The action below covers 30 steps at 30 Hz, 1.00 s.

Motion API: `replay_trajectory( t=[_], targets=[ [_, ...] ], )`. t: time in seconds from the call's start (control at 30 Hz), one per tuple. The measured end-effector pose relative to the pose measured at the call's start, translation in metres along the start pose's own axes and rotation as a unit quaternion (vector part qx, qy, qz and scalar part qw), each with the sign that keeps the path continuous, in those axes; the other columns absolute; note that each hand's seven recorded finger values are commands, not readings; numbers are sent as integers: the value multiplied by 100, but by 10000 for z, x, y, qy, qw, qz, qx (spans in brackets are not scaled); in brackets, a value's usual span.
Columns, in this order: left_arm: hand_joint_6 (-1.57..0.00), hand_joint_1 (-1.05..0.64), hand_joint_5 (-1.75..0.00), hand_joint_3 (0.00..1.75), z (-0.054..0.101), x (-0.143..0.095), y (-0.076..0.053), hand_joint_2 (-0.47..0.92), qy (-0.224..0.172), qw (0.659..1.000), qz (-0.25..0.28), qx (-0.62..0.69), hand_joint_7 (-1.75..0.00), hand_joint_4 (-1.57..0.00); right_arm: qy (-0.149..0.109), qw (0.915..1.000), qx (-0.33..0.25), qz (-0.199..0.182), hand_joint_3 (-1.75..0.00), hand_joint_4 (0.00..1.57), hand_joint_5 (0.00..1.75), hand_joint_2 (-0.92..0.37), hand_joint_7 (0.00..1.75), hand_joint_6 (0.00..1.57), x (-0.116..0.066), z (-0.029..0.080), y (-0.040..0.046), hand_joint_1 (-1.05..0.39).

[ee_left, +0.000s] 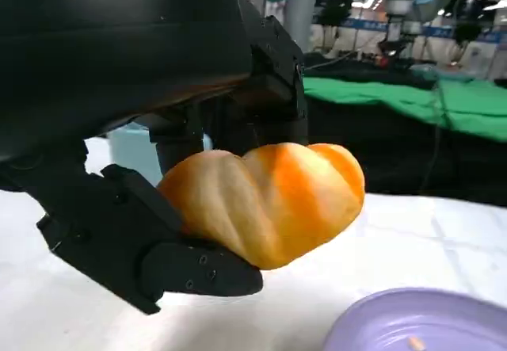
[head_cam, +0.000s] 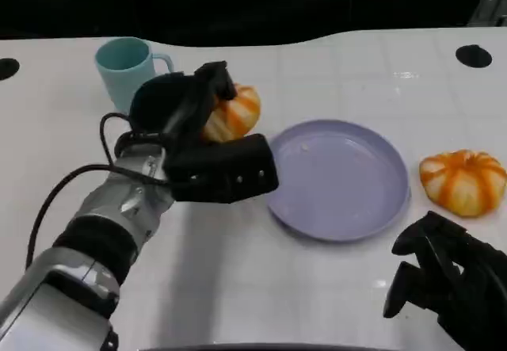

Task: Grasp the bread from the table and place it into the plate.

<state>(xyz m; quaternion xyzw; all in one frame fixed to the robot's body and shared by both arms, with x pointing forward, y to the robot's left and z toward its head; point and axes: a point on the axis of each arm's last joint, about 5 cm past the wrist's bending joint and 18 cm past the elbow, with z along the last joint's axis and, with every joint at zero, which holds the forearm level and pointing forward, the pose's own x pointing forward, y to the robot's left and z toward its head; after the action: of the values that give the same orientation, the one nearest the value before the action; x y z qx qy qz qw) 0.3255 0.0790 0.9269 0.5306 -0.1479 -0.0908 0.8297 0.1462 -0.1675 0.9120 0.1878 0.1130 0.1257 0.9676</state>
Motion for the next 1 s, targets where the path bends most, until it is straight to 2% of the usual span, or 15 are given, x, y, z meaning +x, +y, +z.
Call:
replay_trajectory(
  t=[0.1,0.13,0.2,0.27,0.33,0.4,0.43,0.47,0.53,0.57,0.63,0.67,0.77,0.83,1.0],
  targets=[
    [-69,-20,-175,81,135,49,11,58,-334,9994,21,-10,-160,-92,1,10000,-1,4,-38,64,175,-92,161,48,2,0,1,-45],
    [-73,-22,-175,82,181,65,15,58,-459,9989,15,-44,-145,-94,3,10000,-3,10,-38,64,175,-92,161,48,3,-1,4,-45],
    [-77,-23,-175,82,260,88,17,59,-706,9975,-11,-89,-135,-95,6,10000,-6,15,-38,63,175,-92,161,48,4,-2,6,-45],
    [-72,-22,-175,83,328,100,6,57,-884,9960,-41,-134,-157,-95,9,10000,-8,22,-38,63,175,-92,162,48,5,-3,9,-45],
    [-70,-23,-175,84,374,105,-16,58,-938,9954,-158,-150,-162,-94,10,10000,-6,27,-38,64,175,-92,162,48,5,-4,11,-45],
    [-75,-24,-175,81,418,107,-44,58,-994,9944,-324,-116,-137,-94,11,10000,-6,26,-38,64,175,-92,163,47,5,-5,12,-45],
    [-80,-25,-175,78,443,108,-60,59,-1029,9938,-405,-81,-114,-95,11,10000,-6,29,-39,64,175,-92,163,47,5,-5,14,-45],
    [-91,-25,-175,70,473,108,-75,62,-1060,9932,-475,-74,-77,-94,13,10000,-6,32,-39,64,175,-92,163,47,5,-5,15,-45],
    [-101,-25,-175,65,530,112,-100,64,-1091,9922,-594,-66,-56,-94,14,10000,-7,43,-39,64,175,-92,163,47,6,-6,18,-44],
    [-98,-26,-175,58,554,116,-109,70,-1107,9917,-651,-61,-76,-92,15,10000,-6,44,-39,64,175,-92,163,47,6,-7,18,-44],
    [-91,-27,-175,52,601,118,-134,75,-1148,9906,-738,-14,-94,-91,19,10000,-2,38,-39,64,175,-92,163,47,3,-9,17,-44],
    [-89,-26,-175,51,623,117,-151,76,-1163,9900,-798,28,-95,-91,20,10000,-1,38,-39,64,175,-92,163,47,2,-10,17,-44],
    [-94,-24,-175,49,678,106,-209,77,-1183,9884,-951,91,-78,-92,21,10000,0,39,-39,63,175,-92,162,47,2,-10,18,-44],
    [-90,-23,-175,59,713,106,-230,74,-1215,9873,-1014,135,-96,-92,24,10000,1,49,-39,63,175,-92,162,47,4,-12,22,-44],
    [-87,-22,-175,62,776,107,-267,70,-1221,9859,-1127,175,-104,-88,26,10000,4,90,-39,63,175,-92,162,47,10,-18,37,-44]
  ],
)
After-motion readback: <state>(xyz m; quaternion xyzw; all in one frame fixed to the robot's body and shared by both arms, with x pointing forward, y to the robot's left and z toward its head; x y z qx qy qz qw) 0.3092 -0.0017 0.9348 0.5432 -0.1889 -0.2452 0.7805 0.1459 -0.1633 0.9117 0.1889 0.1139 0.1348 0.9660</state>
